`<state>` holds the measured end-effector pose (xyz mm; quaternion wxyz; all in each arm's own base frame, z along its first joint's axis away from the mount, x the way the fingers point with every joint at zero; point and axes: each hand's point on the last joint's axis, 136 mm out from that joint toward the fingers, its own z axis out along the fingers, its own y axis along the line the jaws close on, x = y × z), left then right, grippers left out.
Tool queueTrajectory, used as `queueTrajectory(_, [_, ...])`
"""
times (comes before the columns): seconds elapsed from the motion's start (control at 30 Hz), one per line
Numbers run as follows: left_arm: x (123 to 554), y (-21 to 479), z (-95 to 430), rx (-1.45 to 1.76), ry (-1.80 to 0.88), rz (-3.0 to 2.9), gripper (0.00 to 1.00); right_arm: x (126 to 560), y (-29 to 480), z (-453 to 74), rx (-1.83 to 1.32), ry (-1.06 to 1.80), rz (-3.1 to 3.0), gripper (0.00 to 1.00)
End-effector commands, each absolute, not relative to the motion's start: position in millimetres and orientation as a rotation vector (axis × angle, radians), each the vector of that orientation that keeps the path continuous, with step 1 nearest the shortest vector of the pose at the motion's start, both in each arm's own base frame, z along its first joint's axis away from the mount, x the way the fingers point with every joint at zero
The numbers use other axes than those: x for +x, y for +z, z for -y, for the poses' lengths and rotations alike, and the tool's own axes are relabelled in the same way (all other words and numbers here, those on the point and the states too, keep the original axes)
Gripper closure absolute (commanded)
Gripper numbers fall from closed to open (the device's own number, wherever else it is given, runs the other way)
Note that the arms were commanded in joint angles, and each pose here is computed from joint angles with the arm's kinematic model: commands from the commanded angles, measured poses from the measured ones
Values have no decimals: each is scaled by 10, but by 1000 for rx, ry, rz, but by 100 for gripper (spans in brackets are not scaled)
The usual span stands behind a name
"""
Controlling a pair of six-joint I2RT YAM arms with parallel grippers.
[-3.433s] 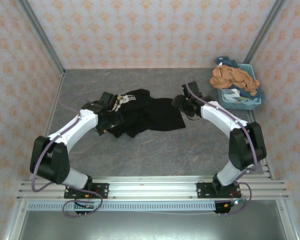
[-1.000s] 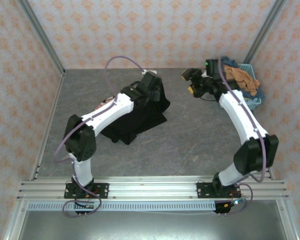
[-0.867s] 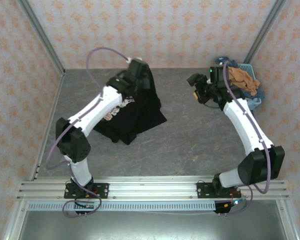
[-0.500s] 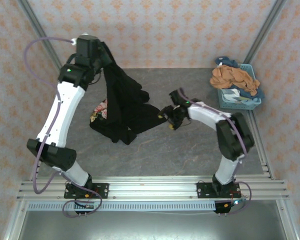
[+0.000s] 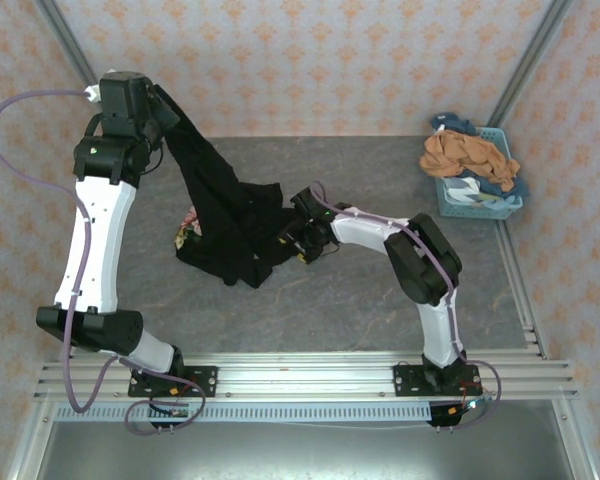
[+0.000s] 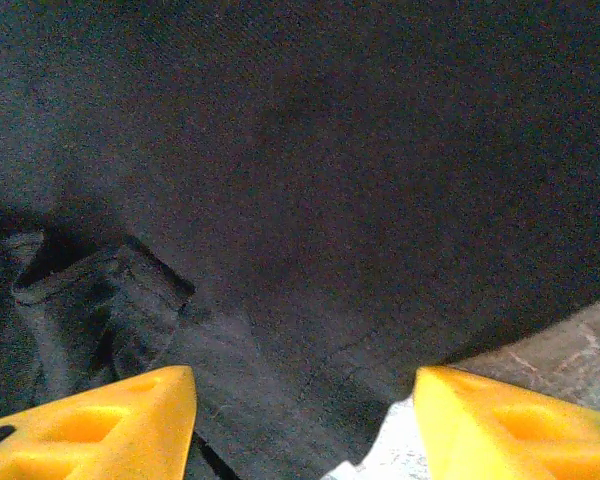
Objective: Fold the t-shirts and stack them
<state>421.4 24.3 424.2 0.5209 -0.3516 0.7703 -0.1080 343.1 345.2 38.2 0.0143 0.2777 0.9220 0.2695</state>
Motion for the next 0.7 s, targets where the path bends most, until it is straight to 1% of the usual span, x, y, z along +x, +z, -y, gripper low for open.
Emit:
queueTrajectory(0.0, [4163,4292,-235,-858,-294,-1831,100,3071,381,-3590,842,780,-3004,40])
queueTrajectory(0.13, [4170,4240,-217,-864,-302,-1849,100,2835,537,-3445,716,693,-3109,40])
queueTrajectory(0.3, [4162,4223,-227,-868,-296,-1847,100,2614,477,-3582,665,736,-3189,40])
queueTrajectory(0.43, [4167,4244,-218,-856,-299,-1847,100,2707,460,-3782,686,814,-3140,41])
queueTrajectory(0.6, [4141,4253,-221,-849,-293,-1849,100,2740,526,-3915,612,762,-3130,42])
queueTrajectory(0.67, [4128,4258,-222,-849,-295,-1846,100,2731,493,-3925,612,742,-3130,46])
